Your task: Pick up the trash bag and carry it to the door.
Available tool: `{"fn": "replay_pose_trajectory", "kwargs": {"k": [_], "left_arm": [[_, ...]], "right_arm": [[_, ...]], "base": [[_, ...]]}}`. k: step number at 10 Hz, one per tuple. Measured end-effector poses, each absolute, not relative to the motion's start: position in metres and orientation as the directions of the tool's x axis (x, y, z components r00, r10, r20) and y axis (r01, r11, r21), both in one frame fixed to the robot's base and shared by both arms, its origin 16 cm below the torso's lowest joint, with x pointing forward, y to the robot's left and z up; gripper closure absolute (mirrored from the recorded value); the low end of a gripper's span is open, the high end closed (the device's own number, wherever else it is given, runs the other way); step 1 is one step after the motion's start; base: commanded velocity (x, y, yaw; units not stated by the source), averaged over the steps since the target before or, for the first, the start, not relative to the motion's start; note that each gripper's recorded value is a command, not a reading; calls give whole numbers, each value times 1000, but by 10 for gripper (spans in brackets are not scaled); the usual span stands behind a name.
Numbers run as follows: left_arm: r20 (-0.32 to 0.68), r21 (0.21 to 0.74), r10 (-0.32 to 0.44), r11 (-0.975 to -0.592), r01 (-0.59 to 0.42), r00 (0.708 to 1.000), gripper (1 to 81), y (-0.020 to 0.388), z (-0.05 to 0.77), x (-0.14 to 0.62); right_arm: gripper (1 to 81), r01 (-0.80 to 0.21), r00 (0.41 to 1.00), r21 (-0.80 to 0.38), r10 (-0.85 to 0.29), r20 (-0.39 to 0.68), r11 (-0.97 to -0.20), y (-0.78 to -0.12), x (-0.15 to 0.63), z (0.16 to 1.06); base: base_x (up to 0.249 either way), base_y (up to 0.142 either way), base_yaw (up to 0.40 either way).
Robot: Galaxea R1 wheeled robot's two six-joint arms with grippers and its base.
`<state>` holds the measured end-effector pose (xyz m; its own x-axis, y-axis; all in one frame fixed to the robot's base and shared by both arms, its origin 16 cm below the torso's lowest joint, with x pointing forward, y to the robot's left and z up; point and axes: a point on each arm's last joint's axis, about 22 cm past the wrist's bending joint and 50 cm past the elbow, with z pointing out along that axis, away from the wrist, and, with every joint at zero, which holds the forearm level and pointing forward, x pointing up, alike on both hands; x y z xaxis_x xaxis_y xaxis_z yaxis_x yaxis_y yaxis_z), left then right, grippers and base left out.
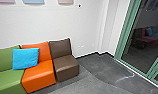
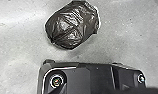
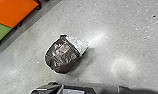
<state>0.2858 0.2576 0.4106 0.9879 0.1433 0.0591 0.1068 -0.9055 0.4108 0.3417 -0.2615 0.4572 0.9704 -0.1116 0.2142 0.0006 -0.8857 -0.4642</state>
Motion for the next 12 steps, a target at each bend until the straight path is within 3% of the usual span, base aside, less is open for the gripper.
{"fn": "replay_pose_trajectory", "kwargs": {"k": [5, 8, 12], "left_arm": [[1, 367, 180, -915, 167, 984, 10, 277, 367, 363], [-25, 383, 187, -906, 182, 982, 10, 264, 343, 388], [20, 402, 196, -899, 171, 980, 10, 260, 334, 447]], "right_arm": [[10, -58, 986, -476, -126, 113, -878, -258, 334, 407], [10, -63, 984, -475, -134, 117, -878, -261, 372, 386], [10, -40, 979, -476, -130, 158, -878, -263, 421, 375]], "base": [[0, 0, 0], [0, 0, 0], [0, 0, 0]]}}
